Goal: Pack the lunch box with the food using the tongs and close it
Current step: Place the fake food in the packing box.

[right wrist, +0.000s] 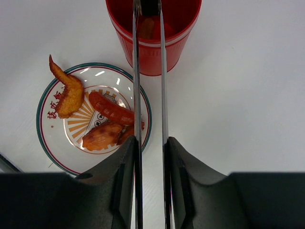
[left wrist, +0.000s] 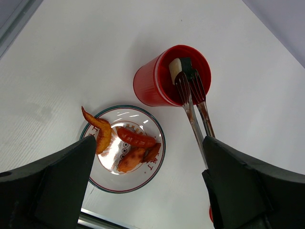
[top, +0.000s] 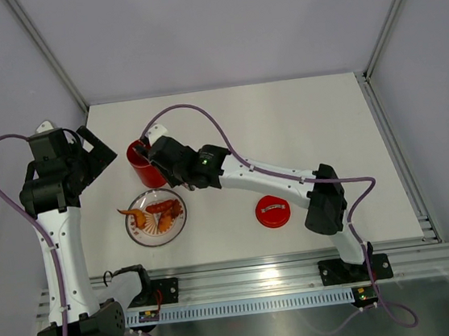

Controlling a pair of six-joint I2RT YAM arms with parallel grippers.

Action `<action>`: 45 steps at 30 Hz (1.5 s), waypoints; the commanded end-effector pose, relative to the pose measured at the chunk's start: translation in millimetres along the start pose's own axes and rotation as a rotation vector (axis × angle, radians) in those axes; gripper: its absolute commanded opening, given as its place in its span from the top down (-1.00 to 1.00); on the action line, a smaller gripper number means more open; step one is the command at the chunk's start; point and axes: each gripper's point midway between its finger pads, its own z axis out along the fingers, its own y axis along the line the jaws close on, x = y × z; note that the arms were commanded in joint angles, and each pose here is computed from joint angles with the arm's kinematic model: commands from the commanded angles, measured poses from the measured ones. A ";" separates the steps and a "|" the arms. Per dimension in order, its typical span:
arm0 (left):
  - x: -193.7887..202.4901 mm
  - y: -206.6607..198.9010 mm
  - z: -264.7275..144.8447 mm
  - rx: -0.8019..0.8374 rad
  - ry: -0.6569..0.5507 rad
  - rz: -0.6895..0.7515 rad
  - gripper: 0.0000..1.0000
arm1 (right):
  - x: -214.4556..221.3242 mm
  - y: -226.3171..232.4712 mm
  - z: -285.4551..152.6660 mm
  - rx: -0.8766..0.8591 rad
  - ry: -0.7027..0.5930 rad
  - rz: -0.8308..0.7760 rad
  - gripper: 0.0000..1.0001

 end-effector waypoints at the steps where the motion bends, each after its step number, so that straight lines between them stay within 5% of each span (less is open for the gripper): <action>1: -7.4 -3.8 -5.6 0.026 -0.033 0.012 -0.98 | -28.0 0.1 -7.0 -0.024 -0.067 0.040 0.55; 12: -6.6 -3.4 -5.0 0.027 -0.030 0.009 -0.98 | -40.1 -2.7 -19.0 -0.021 -0.100 0.045 0.17; 30: -6.4 -3.7 -6.7 0.028 -0.030 0.010 -0.98 | -62.5 -7.8 -31.0 -0.005 -0.147 0.039 0.04; 38: -7.3 -4.0 -7.7 0.028 -0.033 0.012 -0.98 | -70.5 -14.5 -67.8 -0.035 -0.193 0.076 0.63; 45: -7.7 -4.5 -6.4 0.030 -0.032 0.010 -0.98 | -43.7 -27.2 -107.6 -0.037 -0.183 0.141 0.64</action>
